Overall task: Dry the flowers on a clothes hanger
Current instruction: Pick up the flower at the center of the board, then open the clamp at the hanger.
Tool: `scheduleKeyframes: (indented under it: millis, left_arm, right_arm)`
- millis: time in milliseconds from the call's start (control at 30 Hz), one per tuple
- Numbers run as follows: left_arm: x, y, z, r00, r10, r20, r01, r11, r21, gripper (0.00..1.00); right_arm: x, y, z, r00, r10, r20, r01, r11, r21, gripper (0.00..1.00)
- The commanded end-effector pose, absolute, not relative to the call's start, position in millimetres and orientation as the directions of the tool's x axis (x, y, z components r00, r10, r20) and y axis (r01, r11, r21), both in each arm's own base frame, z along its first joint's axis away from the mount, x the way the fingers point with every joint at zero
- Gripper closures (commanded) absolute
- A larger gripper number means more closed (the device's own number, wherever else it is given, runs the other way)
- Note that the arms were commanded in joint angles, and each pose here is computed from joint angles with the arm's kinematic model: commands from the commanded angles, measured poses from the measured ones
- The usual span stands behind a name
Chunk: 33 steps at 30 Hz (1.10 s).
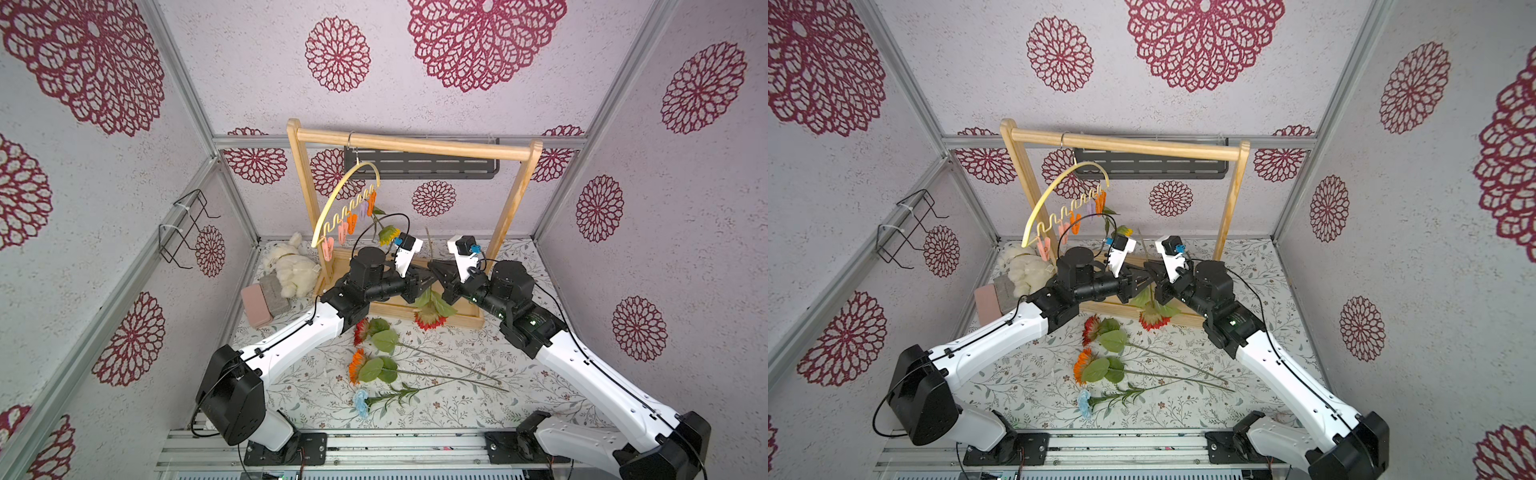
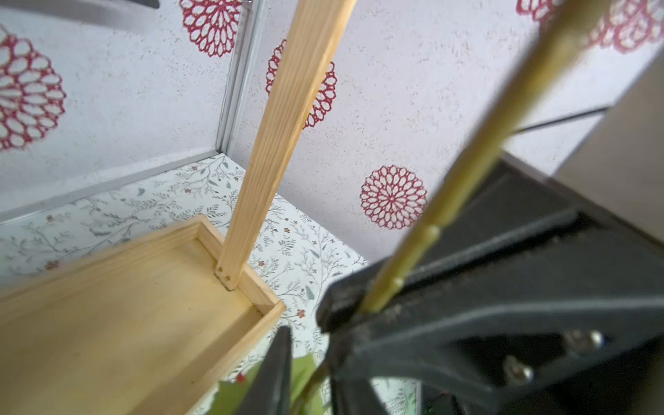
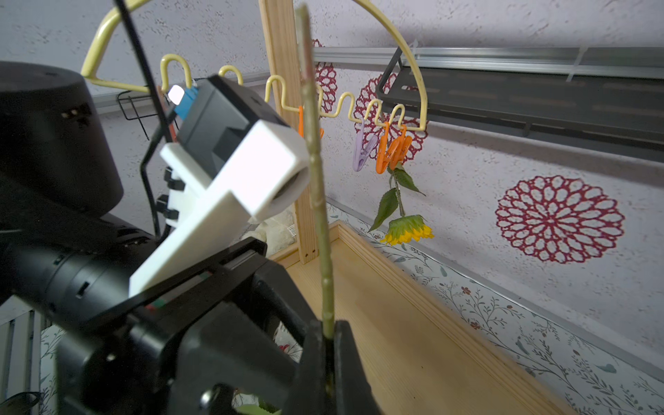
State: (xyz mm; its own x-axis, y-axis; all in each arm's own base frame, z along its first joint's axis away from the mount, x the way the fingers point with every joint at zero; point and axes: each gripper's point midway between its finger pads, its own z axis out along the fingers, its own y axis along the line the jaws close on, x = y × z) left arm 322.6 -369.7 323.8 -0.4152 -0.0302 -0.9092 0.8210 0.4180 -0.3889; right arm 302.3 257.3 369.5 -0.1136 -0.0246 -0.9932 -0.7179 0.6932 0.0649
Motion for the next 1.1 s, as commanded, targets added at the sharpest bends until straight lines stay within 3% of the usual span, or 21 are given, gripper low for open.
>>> scheduleKeyframes:
  millis: [0, 33, 100, 200, 400, 500, 667, 1067]
  left_arm:
    - [327, -367, 344, -0.356, -0.083, -0.931, 0.835, 0.419, -0.357, 1.00]
    - [325, -367, 345, -0.350, -0.084, -0.933, 0.841, 0.410, -0.352, 1.00]
    - [318, -367, 348, -0.332, -0.082, -0.940, 0.859, 0.384, -0.337, 1.00]
    - [306, -363, 347, -0.311, -0.053, -0.949, 0.887, 0.343, -0.310, 1.00]
    - [304, -330, 334, -0.368, -0.056, -0.928, 0.867, 0.340, -0.365, 1.00]
    - [300, -308, 322, -0.385, -0.039, -0.922, 0.846, 0.385, -0.369, 1.00]
    - [283, -270, 299, -0.367, -0.001, -0.930, 0.797, 0.515, -0.315, 1.00]
    - [266, -175, 286, -0.325, -0.149, -0.934, 0.581, 0.748, -0.321, 1.00]
  right_arm:
    - [296, 260, 379, -0.091, 0.000, -0.996, -0.738, 0.672, 0.067, 1.00]
    - [296, 260, 379, -0.091, -0.003, -0.996, -0.737, 0.673, 0.065, 1.00]
    - [291, 259, 380, -0.075, -0.013, -0.997, -0.746, 0.664, 0.048, 0.78]
    - [276, 258, 388, -0.013, -0.023, -1.000, -0.790, 0.612, -0.004, 0.62]
    - [258, 251, 409, -0.005, 0.053, -0.999, -0.891, 0.453, 0.028, 0.47]
    - [264, 242, 414, -0.022, 0.102, -0.995, -0.903, 0.425, 0.064, 0.46]
    - [293, 237, 414, -0.028, 0.133, -0.991, -0.872, 0.481, 0.089, 0.46]
    - [374, 271, 392, -0.078, 0.131, -0.988, -0.819, 0.557, 0.138, 0.49]
